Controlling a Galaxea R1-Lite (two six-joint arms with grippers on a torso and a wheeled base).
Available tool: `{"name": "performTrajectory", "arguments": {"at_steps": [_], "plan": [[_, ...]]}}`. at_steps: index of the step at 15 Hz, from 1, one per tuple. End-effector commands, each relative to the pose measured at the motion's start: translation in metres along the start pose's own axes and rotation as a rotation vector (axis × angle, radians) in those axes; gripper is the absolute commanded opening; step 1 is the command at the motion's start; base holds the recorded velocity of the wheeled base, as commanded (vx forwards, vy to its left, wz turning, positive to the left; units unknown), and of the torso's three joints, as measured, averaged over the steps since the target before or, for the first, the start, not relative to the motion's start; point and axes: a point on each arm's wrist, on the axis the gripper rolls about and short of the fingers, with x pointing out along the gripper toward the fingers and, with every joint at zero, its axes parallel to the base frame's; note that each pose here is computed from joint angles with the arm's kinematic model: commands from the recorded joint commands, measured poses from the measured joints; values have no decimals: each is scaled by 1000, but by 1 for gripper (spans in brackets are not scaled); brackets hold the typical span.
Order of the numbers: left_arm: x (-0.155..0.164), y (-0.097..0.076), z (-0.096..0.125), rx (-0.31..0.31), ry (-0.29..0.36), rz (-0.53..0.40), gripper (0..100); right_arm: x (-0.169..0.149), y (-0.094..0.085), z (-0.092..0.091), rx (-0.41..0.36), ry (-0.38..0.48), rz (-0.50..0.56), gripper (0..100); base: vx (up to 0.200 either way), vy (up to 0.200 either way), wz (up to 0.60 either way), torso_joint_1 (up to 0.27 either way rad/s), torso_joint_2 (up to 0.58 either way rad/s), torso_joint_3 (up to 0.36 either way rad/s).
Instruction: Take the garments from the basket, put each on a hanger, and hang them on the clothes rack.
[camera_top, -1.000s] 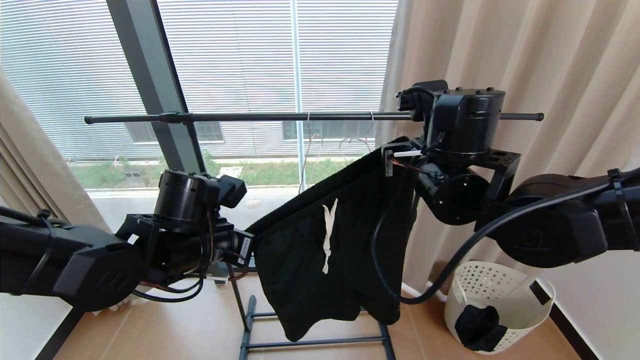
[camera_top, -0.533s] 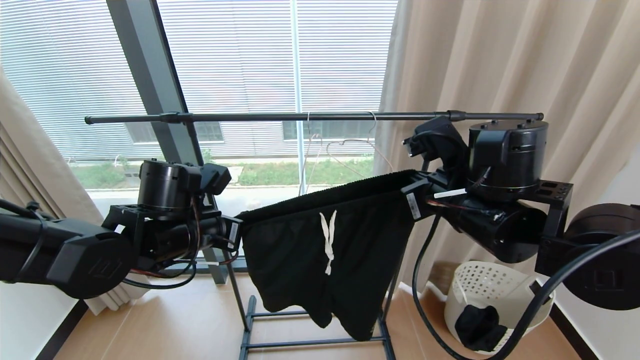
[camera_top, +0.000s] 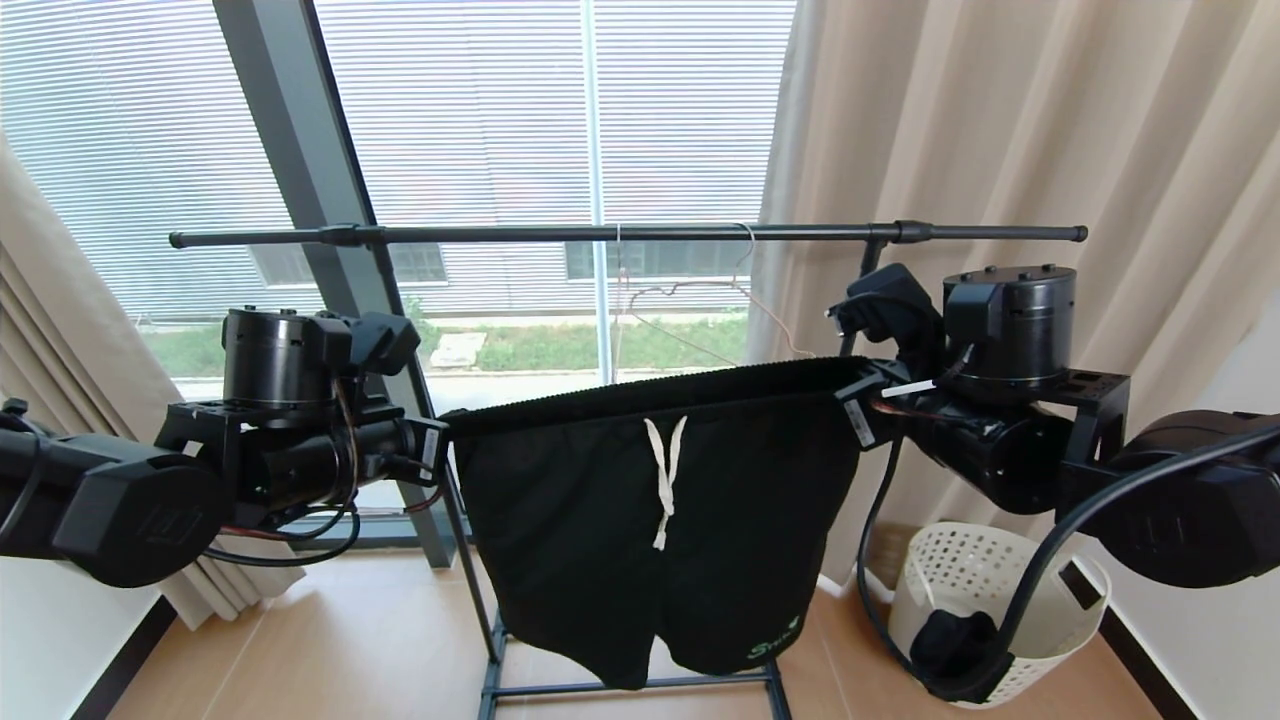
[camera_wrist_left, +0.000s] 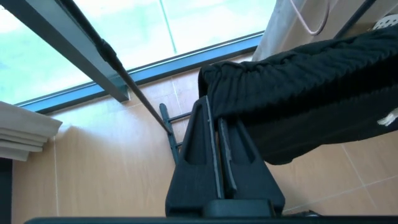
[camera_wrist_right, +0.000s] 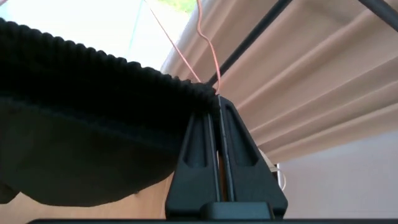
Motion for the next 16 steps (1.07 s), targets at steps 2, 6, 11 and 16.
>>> {"name": "performTrajectory", "arguments": {"at_steps": [2,6,11,16], "plan": [[-6,3,3,-5,-17,-15,0,13,-6,-4,1,23,-33,0,0,0,0,0,0,0],[-13,2,-1,-8,-21,-103,0,15,-6,-6,-4,33,-35,0,0,0,0,0,0,0],[-23,-24,20,21,-99,-234,0,-5,4,-19,-63,45,40,0,0,0,0,0,0,0],[-27,-54,86,37,-88,-322,0,-59,8,-35,-228,-33,276,0,0,0,0,0,0,0]]}}
